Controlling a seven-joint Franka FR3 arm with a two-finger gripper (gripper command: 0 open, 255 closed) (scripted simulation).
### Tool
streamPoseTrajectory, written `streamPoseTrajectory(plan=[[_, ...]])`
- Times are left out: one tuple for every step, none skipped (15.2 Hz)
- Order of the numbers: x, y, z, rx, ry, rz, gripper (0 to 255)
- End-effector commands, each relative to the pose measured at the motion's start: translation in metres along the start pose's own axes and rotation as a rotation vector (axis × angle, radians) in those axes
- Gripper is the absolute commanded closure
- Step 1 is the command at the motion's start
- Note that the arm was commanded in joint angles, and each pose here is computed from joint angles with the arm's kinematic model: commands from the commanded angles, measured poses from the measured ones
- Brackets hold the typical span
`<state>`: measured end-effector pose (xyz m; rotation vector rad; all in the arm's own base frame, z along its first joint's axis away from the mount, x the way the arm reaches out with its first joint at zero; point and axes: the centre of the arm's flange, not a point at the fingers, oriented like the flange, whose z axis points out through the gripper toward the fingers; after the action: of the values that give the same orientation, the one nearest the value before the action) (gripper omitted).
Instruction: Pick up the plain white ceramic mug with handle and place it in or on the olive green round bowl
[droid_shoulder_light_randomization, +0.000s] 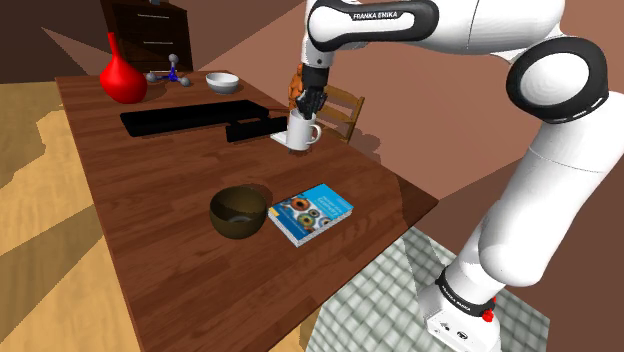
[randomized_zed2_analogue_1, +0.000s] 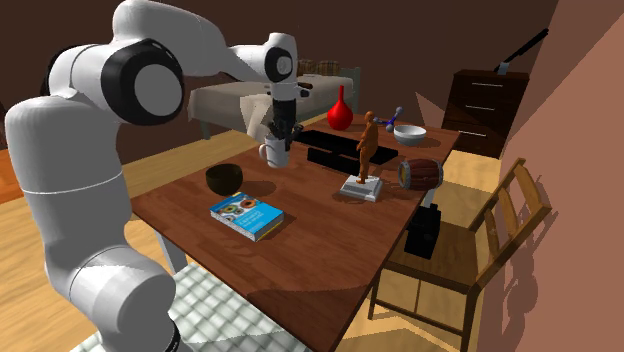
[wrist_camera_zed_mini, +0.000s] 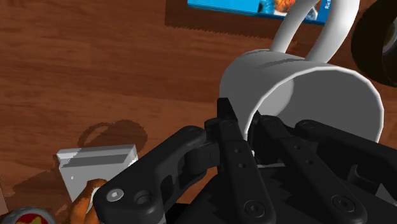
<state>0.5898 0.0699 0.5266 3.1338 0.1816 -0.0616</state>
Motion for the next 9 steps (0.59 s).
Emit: streamPoseTrajectory(plan=[[-0.006,-0.027,-0.004,0.000,0.000,0.001,255],[-0.009,-0.040,-0.004,0.000,0.000,0.001,255],[-0.011,-0.052,-0.005,0.000,0.000,0.001,255],[-0.014,-0.065,-0.006,0.000,0.000,0.001,255],[-0.017,-0.078,-0.007,0.000,0.000,0.001,255],[-0.019,-0.091,-0.008,0.000,0.000,0.001,255],[-0.022,-0.104,-0.009,0.000,0.000,0.001,255],[-0.024,-0.117,-0.010,0.000,0.000,0.001,255],[-0.027,-0.130,-0.010,0.000,0.000,0.001,255]])
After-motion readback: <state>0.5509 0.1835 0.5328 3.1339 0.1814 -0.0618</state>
